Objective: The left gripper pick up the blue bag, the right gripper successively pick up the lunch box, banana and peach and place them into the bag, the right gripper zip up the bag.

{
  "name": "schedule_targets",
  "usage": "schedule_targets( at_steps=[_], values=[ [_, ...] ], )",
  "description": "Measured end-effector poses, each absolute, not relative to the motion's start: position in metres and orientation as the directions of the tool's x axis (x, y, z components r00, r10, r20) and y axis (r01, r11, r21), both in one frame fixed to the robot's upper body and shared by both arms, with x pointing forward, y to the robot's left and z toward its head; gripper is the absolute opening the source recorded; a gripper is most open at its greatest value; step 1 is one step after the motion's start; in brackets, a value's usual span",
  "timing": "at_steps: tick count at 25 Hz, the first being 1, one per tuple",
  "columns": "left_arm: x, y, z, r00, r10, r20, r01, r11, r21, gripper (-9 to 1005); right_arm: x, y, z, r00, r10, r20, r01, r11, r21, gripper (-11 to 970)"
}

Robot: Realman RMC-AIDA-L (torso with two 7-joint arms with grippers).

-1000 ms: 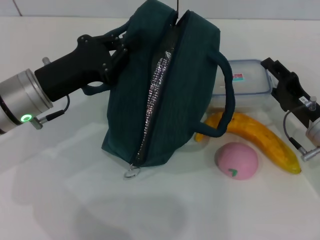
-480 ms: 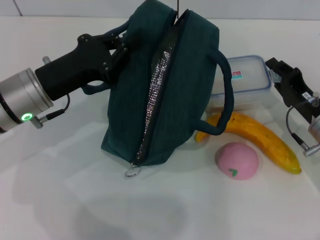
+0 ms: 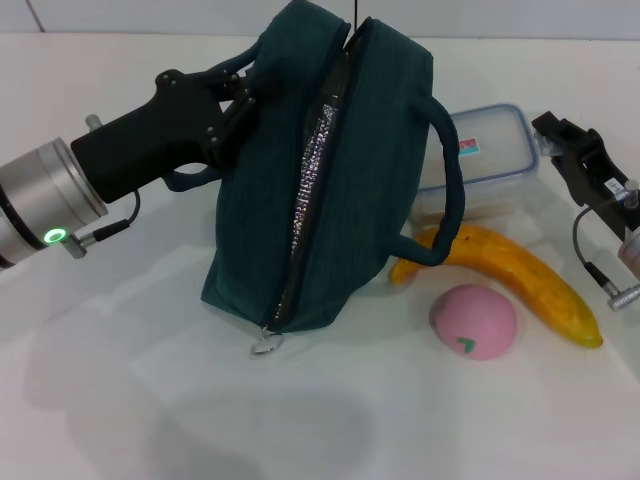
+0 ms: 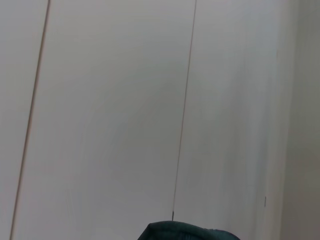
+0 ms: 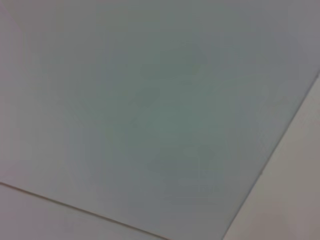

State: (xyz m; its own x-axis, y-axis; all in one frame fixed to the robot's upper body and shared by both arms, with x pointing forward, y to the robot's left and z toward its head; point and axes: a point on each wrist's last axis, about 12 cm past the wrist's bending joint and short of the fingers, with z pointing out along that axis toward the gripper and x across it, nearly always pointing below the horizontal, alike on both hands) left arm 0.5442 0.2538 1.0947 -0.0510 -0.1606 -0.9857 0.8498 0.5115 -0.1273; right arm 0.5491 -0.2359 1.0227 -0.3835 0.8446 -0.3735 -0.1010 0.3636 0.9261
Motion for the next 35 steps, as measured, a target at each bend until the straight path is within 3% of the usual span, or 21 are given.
schedule_targets(
  at_steps=[10, 18, 27, 35],
  values=[
    [0.544, 0.254, 1.095, -0.037, -0.152, -0.988, 0.853, 0.510, -0.111, 44, 0.542, -0.250, 1.025, -0.338, 0.821, -0.461, -0.173, 0.427, 0.888, 95],
    [0.541, 0.254, 1.098, -0.062, -0.178, -0.982, 0.868, 0.476, -0.141, 44, 0.541, -0.267, 1.039, -0.280, 0.779, -0.562, -0.305, 0.483, 0.821, 95],
    [0.550, 0.261, 1.105, -0.198, -0.226, -0.954, 0.844, 0.456, -0.283, 44, 0.546, -0.276, 1.070, -0.162, 0.700, -0.696, -0.523, 0.537, 0.662, 95],
    [0.557, 0.258, 1.100, -0.208, -0.208, -0.956, 0.814, 0.505, -0.287, 45, 0.567, -0.246, 1.123, -0.053, 0.706, -0.706, -0.779, 0.413, 0.472, 94]
  ],
)
